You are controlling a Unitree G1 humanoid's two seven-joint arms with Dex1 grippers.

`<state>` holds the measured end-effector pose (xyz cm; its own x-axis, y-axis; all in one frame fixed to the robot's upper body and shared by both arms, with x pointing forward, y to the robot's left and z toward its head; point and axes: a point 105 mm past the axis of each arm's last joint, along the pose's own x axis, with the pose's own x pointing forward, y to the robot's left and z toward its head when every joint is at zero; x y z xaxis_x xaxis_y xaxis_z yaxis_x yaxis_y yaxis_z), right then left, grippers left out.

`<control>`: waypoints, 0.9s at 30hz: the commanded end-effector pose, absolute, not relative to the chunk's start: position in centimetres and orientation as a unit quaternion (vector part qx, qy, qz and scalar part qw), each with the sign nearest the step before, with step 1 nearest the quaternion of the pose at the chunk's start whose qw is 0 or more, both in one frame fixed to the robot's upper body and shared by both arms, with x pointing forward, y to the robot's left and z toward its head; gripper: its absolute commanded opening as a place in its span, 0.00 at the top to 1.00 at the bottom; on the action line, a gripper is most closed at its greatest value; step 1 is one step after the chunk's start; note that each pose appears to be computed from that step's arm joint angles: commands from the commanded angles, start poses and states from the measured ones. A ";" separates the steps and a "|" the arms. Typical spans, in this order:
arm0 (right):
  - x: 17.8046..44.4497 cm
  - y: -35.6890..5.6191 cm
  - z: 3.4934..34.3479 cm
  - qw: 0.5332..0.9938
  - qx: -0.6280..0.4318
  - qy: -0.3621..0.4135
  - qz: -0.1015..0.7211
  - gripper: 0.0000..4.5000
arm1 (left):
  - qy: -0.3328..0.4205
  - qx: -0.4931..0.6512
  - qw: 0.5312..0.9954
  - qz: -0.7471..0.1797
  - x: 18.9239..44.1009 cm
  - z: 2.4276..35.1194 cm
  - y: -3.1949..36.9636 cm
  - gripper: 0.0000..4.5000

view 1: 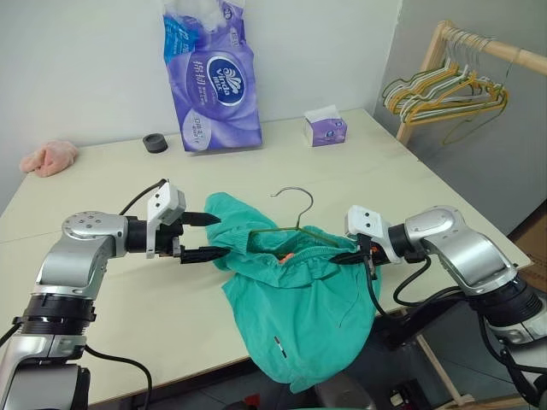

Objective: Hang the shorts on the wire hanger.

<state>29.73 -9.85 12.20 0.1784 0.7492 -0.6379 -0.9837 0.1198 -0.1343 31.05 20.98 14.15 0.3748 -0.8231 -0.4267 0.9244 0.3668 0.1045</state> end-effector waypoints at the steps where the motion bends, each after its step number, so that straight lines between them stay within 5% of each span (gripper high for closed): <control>1: 29.5 -9.6 13.9 0.715 -0.282 0.182 0.613 1.00 | 0.138 0.207 0.810 -0.530 31.4 14.7 21.3 0.01; 18: 28.5 -10.3 14.7 0.718 -0.259 0.188 0.618 1.00 | 0.112 0.251 0.797 -0.538 31.3 13.4 20.8 0.01; 27: 29.0 -10.6 15.1 0.732 -0.250 0.168 0.611 1.00 | 0.143 0.132 0.791 -0.580 29.1 15.3 20.6 0.01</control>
<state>28.83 -10.71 13.65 0.1721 0.7866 -0.5930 -0.9851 0.1351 -0.1067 29.26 20.60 13.77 0.2820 -0.8638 -0.4176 0.9560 0.2895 0.0467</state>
